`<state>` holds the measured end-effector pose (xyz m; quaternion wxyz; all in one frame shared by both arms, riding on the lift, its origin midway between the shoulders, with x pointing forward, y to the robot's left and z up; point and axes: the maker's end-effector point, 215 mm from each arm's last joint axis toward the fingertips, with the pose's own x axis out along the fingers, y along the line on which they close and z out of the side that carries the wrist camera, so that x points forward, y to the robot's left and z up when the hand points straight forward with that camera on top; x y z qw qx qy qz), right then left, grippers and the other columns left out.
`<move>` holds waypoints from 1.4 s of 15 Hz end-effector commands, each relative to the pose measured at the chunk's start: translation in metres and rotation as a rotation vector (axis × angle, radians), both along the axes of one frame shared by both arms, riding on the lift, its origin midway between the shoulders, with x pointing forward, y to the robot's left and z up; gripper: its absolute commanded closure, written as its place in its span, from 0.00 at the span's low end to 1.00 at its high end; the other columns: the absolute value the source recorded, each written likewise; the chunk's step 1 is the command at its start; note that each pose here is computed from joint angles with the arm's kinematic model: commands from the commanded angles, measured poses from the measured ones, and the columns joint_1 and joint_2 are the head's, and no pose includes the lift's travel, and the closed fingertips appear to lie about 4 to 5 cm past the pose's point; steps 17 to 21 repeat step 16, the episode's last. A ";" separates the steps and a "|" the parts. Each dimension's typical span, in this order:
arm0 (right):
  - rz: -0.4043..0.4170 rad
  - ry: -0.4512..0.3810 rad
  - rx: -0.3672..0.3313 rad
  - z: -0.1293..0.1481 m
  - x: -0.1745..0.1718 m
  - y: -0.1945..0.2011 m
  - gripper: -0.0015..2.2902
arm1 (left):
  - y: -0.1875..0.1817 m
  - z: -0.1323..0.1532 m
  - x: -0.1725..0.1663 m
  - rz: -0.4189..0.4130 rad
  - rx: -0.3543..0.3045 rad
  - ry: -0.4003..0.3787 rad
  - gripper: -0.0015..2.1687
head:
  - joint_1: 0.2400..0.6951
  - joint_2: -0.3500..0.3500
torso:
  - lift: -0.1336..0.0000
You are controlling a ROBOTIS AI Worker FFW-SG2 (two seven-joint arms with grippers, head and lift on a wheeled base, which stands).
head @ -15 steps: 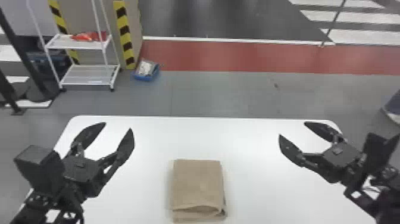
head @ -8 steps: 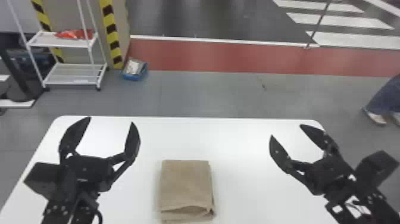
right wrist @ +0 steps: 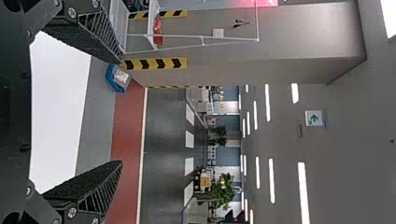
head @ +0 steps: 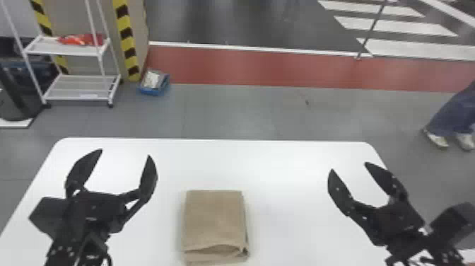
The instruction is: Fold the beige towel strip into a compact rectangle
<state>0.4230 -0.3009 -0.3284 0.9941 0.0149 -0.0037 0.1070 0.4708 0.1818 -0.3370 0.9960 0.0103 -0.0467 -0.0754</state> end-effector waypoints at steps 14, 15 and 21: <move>0.008 0.012 -0.002 0.002 0.001 -0.009 0.06 | -0.002 -0.010 -0.005 -0.008 -0.016 0.082 0.02 | 1.00 0.27 | 1.00; 0.007 0.011 -0.004 0.003 0.001 -0.010 0.06 | -0.003 -0.008 -0.005 -0.009 -0.018 0.079 0.02 | 1.00 0.27 | 1.00; 0.008 0.008 -0.005 0.004 0.001 -0.009 0.06 | -0.004 -0.007 -0.005 -0.011 -0.021 0.078 0.02 | 1.00 0.27 | 1.00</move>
